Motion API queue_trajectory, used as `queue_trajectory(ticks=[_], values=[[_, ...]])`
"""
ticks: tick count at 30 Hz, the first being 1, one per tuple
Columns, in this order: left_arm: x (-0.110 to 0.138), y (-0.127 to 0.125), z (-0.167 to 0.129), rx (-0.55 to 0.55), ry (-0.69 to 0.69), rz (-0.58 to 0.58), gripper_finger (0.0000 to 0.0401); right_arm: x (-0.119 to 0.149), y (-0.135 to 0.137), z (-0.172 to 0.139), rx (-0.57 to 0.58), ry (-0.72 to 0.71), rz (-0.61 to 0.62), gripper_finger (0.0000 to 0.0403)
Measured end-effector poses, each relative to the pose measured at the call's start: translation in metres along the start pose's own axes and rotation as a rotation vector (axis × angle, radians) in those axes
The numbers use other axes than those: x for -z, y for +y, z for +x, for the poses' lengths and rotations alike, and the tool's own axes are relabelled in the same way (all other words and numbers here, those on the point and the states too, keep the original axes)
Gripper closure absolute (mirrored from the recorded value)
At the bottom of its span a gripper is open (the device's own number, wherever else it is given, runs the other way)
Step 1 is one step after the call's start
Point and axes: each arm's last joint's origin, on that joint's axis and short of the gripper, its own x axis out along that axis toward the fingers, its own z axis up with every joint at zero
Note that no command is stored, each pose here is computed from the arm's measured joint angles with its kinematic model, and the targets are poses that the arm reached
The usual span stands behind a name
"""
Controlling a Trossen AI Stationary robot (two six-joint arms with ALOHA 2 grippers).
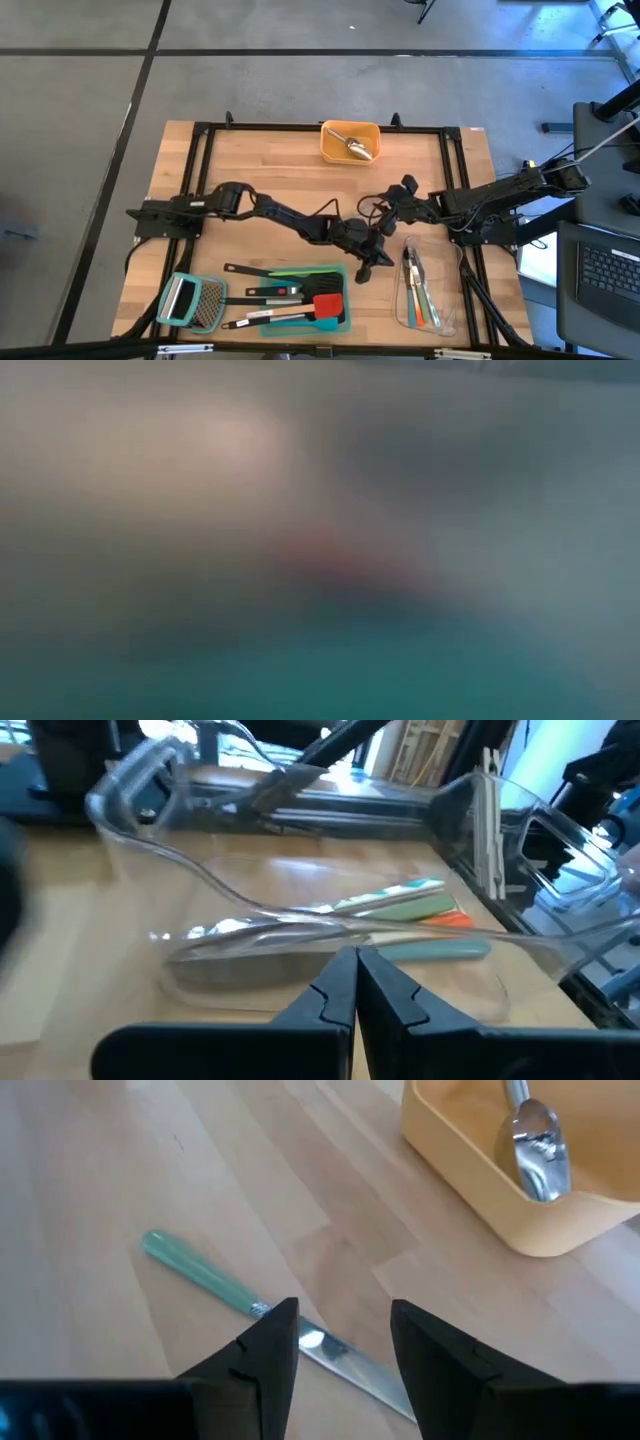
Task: Pick & Place Kitchen Items
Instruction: Put the green table knife into the transparent bin
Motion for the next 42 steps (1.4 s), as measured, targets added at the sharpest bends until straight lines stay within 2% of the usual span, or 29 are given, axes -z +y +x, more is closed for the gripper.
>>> queue_trajectory(ticks=[13, 26, 34, 42], values=[[0.008, -0.028, 0.029, 0.064, -0.008, -0.013, 0.0400, 0.000, -0.001, 0.000, 0.035, -0.008, -0.020, 0.0241], [0.001, -0.048, 0.032, 0.106, -0.001, -0.006, 0.0400, 0.002, -0.002, 0.000, 0.044, 0.011, -0.038, 0.0241], [0.005, -0.054, 0.032, 0.207, 0.053, -0.083, 0.0400, 0.003, -0.003, 0.000, 0.062, 0.008, -0.061, 0.0241], [0.003, -0.063, 0.033, 0.233, 0.026, -0.098, 0.0400, 0.003, -0.003, 0.000, 0.069, 0.004, -0.074, 0.0241]])
